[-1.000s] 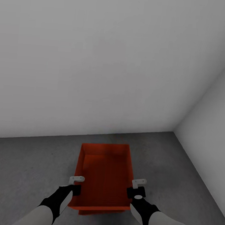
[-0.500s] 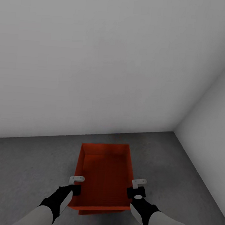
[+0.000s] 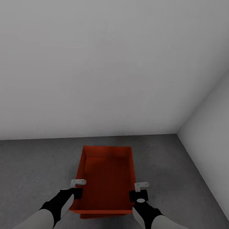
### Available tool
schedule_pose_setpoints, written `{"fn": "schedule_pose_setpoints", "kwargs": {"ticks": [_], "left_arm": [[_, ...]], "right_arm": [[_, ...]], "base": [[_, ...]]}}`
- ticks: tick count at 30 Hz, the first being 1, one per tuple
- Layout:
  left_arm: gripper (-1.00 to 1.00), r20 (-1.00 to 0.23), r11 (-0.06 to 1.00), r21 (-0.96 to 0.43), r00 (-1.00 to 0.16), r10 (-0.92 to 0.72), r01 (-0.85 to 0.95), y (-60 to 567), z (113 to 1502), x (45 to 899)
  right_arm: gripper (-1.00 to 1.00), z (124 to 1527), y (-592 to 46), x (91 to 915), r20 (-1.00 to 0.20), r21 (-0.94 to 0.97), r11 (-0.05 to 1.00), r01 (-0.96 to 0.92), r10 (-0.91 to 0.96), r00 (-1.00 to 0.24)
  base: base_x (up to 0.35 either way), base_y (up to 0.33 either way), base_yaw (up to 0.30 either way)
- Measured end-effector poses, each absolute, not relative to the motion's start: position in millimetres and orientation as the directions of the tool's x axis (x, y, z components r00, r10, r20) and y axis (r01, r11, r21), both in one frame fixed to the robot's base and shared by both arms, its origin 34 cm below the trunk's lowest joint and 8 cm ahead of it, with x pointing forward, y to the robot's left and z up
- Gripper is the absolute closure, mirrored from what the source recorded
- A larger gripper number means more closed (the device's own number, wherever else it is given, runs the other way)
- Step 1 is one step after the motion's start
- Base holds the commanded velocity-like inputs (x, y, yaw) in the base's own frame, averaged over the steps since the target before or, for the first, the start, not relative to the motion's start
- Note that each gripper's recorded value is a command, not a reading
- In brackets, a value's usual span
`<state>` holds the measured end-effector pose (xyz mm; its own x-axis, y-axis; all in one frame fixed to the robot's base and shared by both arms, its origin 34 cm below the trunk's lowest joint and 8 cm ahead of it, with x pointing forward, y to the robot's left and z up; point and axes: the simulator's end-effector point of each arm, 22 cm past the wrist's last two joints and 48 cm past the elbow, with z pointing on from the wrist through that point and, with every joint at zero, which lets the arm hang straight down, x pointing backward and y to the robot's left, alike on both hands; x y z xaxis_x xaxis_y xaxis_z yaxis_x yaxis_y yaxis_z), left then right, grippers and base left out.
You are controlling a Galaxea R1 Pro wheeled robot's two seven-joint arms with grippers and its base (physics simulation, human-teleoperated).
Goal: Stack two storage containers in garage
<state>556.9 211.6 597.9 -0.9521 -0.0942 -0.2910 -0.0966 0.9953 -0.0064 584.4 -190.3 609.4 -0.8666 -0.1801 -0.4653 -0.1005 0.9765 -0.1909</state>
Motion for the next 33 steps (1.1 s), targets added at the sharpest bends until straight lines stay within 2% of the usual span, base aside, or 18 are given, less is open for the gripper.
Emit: {"fn": "schedule_pose_setpoints", "kwargs": {"ticks": [33], "left_arm": [[1.00, -0.309, 0.995, -0.009, -0.946, -0.095, -0.097, 211.5, 605.8, 563.6]], "right_arm": [[1.00, 617.9, -190.4, 591.1, -0.482, -0.193, 0.976, -0.097, -0.180, -0.858]], "base": [[0.000, 0.000, 0.000]]}}
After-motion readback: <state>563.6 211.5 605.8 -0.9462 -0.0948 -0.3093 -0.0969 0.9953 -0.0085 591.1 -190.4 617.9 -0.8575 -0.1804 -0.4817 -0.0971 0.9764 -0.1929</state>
